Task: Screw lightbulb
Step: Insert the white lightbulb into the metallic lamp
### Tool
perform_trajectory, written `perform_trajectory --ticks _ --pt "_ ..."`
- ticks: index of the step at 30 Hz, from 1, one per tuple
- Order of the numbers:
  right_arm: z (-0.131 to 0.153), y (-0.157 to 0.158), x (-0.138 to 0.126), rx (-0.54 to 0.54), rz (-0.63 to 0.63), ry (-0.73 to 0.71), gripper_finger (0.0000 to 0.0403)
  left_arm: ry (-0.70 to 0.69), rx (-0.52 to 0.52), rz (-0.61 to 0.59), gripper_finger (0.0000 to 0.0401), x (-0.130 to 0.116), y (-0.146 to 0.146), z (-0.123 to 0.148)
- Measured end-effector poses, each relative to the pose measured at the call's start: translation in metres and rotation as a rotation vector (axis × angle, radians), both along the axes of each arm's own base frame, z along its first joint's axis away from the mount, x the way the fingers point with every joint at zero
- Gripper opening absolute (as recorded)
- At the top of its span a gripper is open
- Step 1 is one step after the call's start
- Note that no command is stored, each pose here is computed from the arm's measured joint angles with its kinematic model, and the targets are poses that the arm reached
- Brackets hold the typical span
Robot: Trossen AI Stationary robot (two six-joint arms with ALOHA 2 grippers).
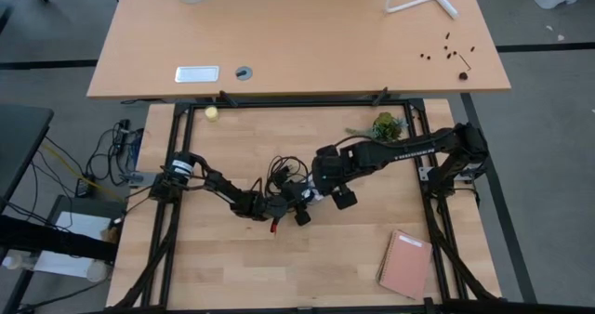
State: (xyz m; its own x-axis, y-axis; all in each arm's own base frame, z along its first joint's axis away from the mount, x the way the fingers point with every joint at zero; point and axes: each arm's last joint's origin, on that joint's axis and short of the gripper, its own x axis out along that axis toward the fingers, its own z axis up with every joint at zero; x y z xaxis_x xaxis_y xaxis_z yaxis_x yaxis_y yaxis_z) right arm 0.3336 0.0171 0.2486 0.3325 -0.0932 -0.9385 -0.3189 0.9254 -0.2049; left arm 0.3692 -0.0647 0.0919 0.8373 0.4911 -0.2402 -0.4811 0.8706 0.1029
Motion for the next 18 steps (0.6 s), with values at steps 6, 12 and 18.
perform_trajectory --ticks 6,12,18 --pt "0.001 0.008 0.003 -0.063 0.009 -0.046 0.0391 0.000 0.000 0.000 0.0186 0.000 0.000 0.000" --pt "0.002 0.015 0.009 -0.122 0.048 -0.108 0.0385 0.000 0.000 0.000 0.0186 0.000 0.000 0.000" --pt "0.001 0.022 0.006 -0.122 0.059 -0.087 0.0374 -0.003 -0.007 0.002 0.0186 0.000 0.000 0.000"
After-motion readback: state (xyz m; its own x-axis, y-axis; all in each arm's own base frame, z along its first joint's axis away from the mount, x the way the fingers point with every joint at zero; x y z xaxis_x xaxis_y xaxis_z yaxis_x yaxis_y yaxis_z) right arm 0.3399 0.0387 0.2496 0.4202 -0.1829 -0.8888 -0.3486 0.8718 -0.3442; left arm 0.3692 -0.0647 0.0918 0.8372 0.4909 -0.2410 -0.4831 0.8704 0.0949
